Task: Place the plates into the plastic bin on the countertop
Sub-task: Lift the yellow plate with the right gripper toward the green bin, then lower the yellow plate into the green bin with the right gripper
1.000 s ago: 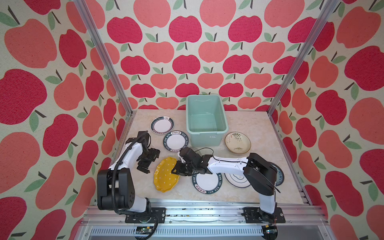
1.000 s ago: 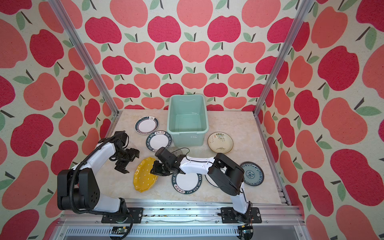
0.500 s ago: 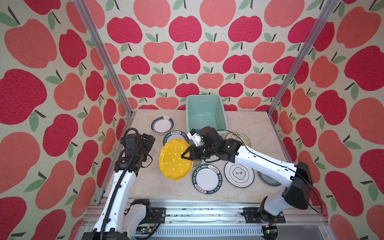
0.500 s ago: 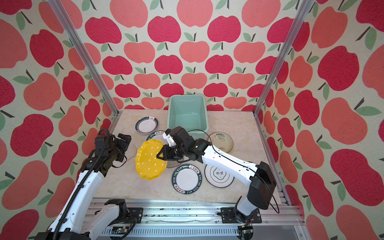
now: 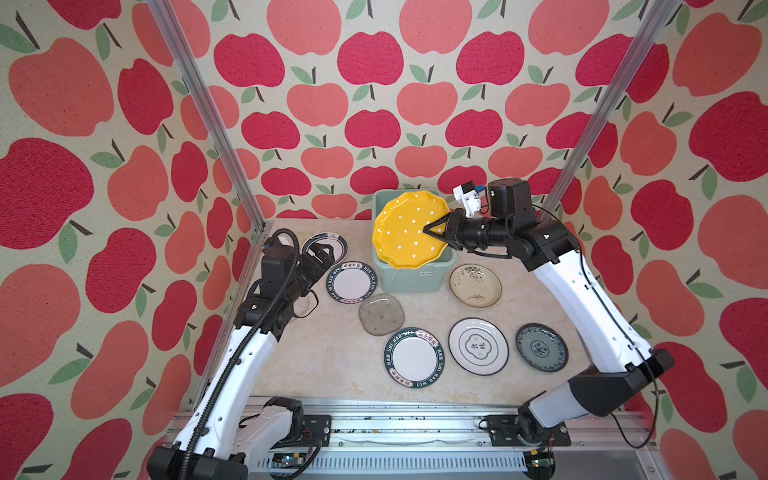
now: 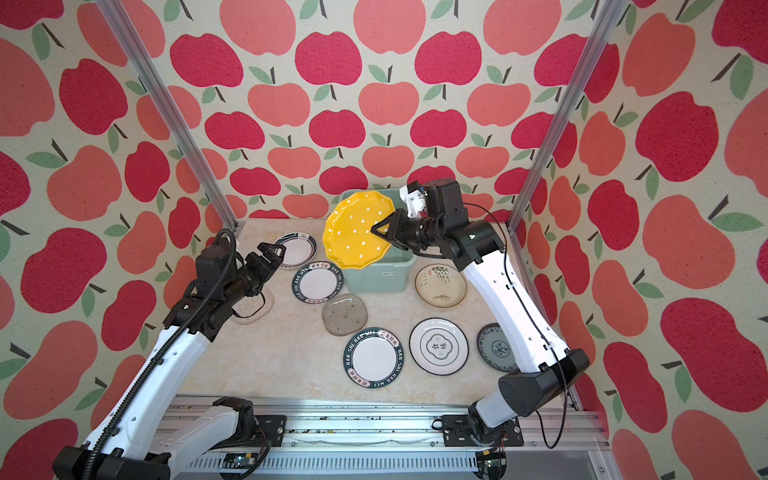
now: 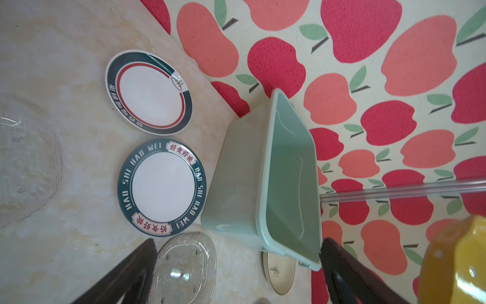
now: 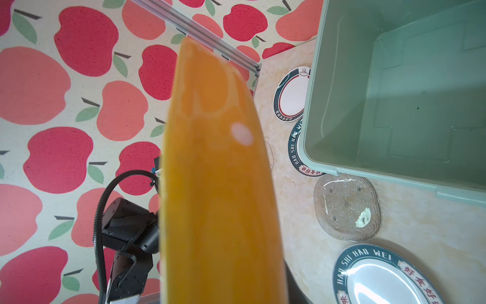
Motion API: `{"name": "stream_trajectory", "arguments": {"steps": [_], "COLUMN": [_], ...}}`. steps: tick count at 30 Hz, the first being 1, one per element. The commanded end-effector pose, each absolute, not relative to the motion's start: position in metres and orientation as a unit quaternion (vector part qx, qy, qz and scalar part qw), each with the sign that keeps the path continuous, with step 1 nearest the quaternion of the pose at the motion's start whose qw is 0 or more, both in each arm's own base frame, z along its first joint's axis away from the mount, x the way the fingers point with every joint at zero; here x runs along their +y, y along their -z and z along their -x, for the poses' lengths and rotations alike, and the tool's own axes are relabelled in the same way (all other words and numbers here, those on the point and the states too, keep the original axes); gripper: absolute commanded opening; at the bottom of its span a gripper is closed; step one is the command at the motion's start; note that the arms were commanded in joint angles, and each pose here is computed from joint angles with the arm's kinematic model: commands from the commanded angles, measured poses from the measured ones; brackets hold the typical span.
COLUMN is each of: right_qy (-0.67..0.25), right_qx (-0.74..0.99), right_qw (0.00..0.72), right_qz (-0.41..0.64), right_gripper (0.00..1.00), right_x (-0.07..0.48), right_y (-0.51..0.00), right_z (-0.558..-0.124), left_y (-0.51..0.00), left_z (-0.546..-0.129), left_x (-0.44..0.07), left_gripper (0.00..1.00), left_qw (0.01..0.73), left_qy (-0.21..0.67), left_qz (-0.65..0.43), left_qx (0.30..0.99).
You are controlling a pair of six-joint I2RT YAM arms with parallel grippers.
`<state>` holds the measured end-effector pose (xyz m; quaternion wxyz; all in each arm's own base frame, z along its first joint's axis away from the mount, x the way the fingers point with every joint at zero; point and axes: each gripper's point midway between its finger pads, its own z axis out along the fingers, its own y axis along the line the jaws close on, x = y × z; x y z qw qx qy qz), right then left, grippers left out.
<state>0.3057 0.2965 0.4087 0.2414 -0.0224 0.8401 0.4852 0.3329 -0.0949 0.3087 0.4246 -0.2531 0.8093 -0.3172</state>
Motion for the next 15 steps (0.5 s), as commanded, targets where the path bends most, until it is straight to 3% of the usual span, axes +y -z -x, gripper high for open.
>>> {"name": "stream_trajectory", "arguments": {"steps": [1,7,15], "right_qy": [-0.525,-0.492,-0.484], "right_qx": [0.803,0.795,0.766], "right_qw": [0.278,0.327,0.354], "right_qz": [-0.043,-0.138,-0.233], "right_gripper": [0.05,0.05,0.07], "right_x": [0.293,0.29,0.303], "right_y": [-0.449,-0.436,-0.419], "right_z": [-0.317,-0.346,-0.386], "left_y": [-0.355,-0.36,-0.361], "left_z": [-0.312,-0.298,-0.314], "left_x": [-0.118,-0.137,-0.155], "left_gripper": [0.99,0.99,0.99], "left_qw": [0.418,0.369,0.392], "left_qy": [0.316,0.303,0.312], "left_qz": [0.172,0.137,0.129], "left_qx": [0.834,0.868,0.856]}}
